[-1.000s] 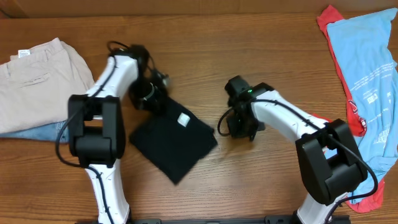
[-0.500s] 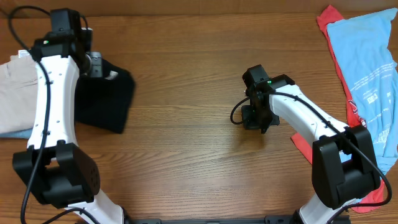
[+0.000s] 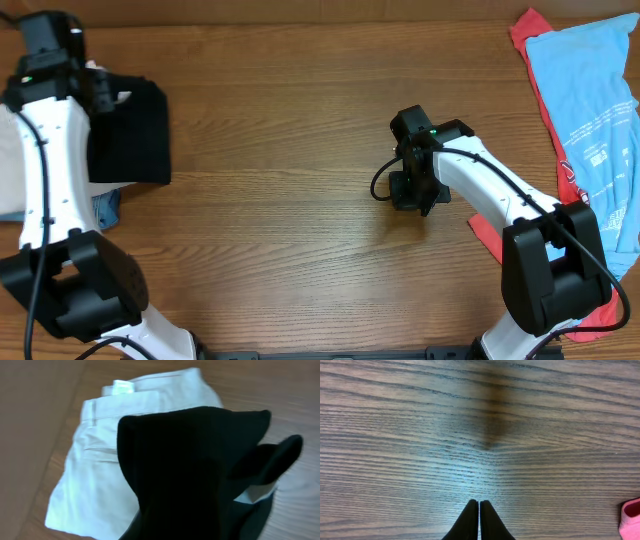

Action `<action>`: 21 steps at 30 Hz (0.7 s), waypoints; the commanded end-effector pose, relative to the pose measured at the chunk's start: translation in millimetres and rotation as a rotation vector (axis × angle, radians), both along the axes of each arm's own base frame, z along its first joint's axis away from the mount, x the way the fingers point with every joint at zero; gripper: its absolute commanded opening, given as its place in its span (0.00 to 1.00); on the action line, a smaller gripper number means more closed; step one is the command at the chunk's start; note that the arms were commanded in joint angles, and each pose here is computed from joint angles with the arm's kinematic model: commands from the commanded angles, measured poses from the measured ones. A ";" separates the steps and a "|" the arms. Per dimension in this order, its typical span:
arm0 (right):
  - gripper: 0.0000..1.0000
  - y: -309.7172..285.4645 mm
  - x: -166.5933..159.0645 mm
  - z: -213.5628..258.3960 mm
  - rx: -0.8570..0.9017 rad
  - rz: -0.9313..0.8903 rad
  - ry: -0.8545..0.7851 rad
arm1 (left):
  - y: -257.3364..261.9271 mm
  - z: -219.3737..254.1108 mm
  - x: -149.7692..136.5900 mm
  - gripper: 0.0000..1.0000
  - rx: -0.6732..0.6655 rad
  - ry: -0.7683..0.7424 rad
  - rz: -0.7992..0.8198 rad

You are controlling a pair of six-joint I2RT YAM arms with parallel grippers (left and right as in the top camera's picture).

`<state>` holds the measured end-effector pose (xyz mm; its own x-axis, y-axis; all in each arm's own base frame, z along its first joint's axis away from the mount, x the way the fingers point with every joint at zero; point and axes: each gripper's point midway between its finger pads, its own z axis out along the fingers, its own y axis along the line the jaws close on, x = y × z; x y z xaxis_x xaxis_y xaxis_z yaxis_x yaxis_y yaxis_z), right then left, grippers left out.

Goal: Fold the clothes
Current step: 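Carry the black shirt left and place it on the beige pants stack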

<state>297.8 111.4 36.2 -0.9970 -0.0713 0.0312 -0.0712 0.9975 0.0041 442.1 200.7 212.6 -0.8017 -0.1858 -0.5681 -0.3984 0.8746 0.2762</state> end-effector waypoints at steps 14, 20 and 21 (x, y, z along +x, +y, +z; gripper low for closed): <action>0.06 0.8 8.7 14.5 0.011 -0.012 -0.048 | 121.1 -3.1 -15.9 0.13 -0.090 -0.199 0.143; 0.06 0.6 7.6 14.5 0.010 -0.012 -0.043 | 139.4 -28.9 -22.5 0.18 -0.110 -0.164 0.182; 0.06 1.4 7.4 14.5 0.015 -0.012 -0.041 | 140.8 -30.4 -23.2 0.39 -0.112 -0.162 0.185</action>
